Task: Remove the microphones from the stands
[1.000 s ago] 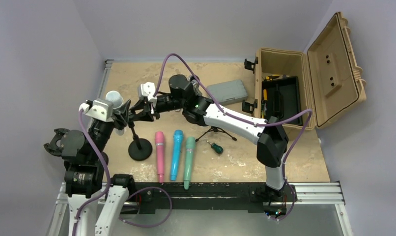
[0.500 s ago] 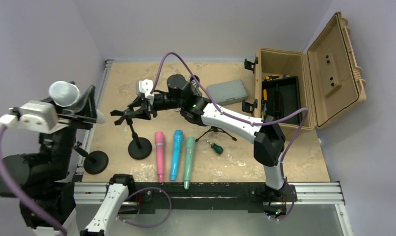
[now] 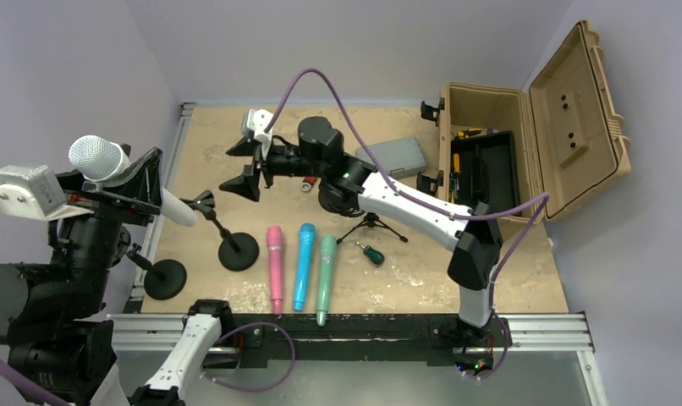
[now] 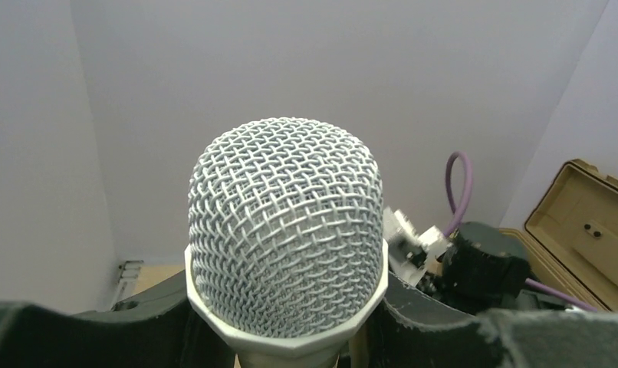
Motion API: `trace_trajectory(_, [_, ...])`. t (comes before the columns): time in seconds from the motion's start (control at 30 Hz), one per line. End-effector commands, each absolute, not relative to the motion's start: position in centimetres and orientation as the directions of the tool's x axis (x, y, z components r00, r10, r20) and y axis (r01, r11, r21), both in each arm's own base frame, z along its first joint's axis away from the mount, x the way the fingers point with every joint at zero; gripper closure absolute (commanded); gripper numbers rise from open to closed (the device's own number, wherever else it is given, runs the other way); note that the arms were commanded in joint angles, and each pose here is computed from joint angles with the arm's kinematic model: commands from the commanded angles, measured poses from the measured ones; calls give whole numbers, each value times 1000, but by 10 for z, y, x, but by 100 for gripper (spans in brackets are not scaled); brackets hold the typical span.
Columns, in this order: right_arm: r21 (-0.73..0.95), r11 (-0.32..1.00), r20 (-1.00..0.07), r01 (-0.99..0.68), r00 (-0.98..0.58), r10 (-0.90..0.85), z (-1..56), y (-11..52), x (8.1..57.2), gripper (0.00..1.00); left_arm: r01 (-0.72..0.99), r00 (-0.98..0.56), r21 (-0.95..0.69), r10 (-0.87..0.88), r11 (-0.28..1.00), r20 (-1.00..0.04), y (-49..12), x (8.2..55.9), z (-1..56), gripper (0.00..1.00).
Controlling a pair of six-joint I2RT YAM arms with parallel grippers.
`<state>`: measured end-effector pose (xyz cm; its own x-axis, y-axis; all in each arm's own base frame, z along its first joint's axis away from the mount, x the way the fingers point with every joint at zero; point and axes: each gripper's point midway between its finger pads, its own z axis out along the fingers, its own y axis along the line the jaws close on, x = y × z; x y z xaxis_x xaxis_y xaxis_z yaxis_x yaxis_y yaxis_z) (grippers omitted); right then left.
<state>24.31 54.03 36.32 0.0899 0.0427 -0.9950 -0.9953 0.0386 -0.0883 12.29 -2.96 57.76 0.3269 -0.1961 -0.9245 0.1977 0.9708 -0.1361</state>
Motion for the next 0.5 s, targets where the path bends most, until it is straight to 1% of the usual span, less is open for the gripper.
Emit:
trace_trajectory(0.0, [-91,158,-962,-983,127,241,492,490,230,25,249,219,-207,-263,946,-940,-42,140,559,100])
trace_trajectory(0.1, [-54,267,-961,-962,123,248,509,459,234,24,306,160,-229,-287,924,-944,-55,147,548,100])
trace_trajectory(0.2, [-1,389,-967,-921,100,235,507,417,240,24,385,22,-278,-310,880,-950,-76,168,523,100])
trace_trajectory(0.3, [43,478,-969,-877,79,233,496,366,232,23,425,-136,-350,-323,835,-937,-94,193,486,100])
trace_trajectory(0.37, [84,524,-962,-847,68,263,493,328,218,21,445,-231,-399,-327,802,-916,-105,209,455,100])
trace_trajectory(0.43, [124,548,-956,-827,48,289,484,294,202,19,417,-316,-454,-343,787,-885,-110,226,421,100])
trace_trajectory(0.47, [147,561,-945,-815,52,324,489,271,191,19,382,-371,-473,-337,794,-865,-112,235,396,100])
